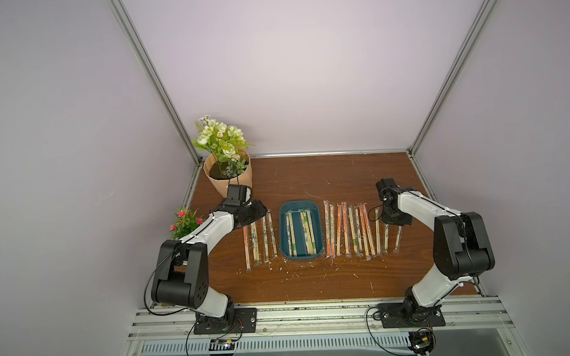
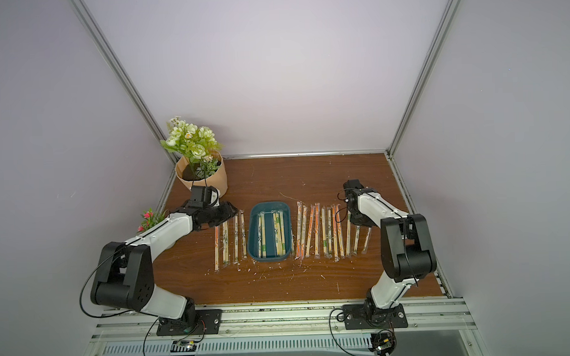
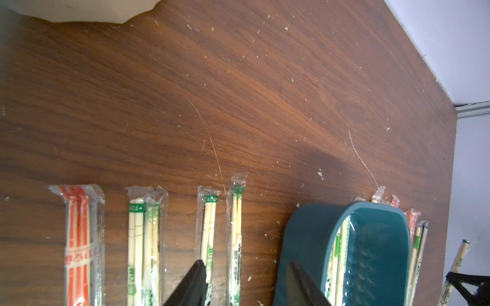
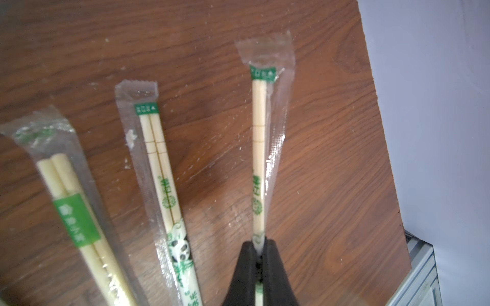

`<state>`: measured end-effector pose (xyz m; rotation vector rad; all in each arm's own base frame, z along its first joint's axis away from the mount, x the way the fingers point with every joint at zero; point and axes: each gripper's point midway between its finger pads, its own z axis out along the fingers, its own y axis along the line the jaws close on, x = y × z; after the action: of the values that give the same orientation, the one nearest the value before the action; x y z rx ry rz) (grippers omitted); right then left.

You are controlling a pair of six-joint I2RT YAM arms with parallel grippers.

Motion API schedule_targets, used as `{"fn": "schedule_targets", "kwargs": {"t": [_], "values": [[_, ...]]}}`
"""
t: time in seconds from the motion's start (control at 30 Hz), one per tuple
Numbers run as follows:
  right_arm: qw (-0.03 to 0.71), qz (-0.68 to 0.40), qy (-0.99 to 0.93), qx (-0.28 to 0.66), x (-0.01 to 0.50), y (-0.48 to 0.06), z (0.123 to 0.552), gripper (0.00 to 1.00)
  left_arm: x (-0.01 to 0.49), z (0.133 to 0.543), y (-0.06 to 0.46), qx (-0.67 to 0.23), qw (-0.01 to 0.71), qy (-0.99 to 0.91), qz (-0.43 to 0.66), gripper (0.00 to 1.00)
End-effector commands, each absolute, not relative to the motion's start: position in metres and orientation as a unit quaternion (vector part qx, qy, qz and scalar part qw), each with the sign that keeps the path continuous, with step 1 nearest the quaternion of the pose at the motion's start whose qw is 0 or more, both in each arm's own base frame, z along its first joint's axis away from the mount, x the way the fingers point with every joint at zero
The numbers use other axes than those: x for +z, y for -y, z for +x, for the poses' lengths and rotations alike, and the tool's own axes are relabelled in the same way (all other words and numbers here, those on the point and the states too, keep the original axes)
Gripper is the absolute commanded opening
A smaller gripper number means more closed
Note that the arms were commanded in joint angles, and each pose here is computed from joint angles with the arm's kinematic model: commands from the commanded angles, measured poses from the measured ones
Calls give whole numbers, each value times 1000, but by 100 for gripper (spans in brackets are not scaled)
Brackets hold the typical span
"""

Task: Take the paired disposable chopsticks out of the storage box
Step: Place the paired disposable chopsticks at the center of the board.

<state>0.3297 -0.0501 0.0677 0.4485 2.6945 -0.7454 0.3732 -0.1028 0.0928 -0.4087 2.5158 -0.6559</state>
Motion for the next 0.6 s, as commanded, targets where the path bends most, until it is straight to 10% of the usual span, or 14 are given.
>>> {"fn": "schedule_targets", "kwargs": {"t": [0.0, 0.57], "values": [[158, 158, -937, -269, 70, 53, 330, 18, 105, 377, 100, -245, 270, -920, -143, 52], [264, 97, -959, 43, 147, -95, 361, 33, 98, 375, 98, -241, 268, -921, -149, 51]]}}
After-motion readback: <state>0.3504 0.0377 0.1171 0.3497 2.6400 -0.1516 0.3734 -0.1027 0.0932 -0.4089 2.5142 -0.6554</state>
